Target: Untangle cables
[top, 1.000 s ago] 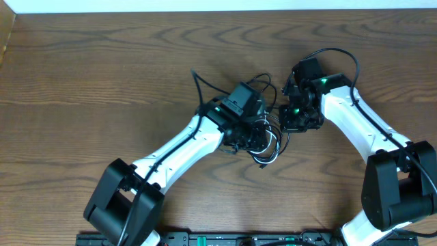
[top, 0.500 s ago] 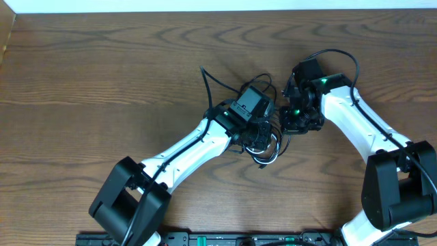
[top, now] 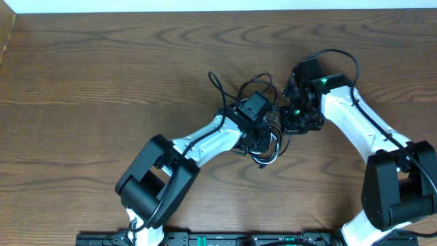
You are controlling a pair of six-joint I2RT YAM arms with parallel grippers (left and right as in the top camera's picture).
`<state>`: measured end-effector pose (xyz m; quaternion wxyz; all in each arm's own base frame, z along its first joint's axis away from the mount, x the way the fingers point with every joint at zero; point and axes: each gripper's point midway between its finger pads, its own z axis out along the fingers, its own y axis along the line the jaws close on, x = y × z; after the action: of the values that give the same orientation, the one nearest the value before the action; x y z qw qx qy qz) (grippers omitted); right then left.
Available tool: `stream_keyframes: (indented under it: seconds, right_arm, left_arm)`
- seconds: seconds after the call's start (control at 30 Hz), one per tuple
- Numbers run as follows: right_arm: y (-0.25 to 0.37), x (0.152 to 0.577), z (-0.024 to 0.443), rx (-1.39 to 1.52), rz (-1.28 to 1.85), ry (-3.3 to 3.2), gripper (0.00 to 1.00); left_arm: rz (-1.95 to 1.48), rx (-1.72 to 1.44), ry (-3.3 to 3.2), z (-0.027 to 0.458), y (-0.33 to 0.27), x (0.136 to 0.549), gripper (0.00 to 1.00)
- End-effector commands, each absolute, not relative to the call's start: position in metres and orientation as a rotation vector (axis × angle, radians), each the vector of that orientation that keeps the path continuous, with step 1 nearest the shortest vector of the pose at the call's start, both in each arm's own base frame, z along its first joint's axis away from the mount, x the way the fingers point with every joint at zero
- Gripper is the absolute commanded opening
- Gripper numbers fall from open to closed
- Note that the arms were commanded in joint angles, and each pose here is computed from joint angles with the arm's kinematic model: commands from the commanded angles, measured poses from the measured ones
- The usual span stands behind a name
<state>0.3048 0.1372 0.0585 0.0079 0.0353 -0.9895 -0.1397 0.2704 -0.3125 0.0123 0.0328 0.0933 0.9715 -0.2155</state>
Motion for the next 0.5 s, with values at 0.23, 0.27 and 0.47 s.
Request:
stream_keyframes:
  seconds: [0.23,0.27,0.47]
  right_arm:
    - [0.069,0.302,0.051,-0.098,0.003,-3.104,0.01]
    - [0.059,0.302,0.052,-0.126,0.041,-3.099,0.01]
    - [0.016,0.303,0.052,-0.305,0.105,-3.072,0.01]
  left_arm:
    - [-0.353,0.231,3.143,-0.014,-0.266,0.255,0.23]
    - [-0.323,0.243,3.15,-0.015,-0.262,0.253,0.23]
    - [-0.217,0.258,3.197,-0.016,-0.237,0.25,0.23]
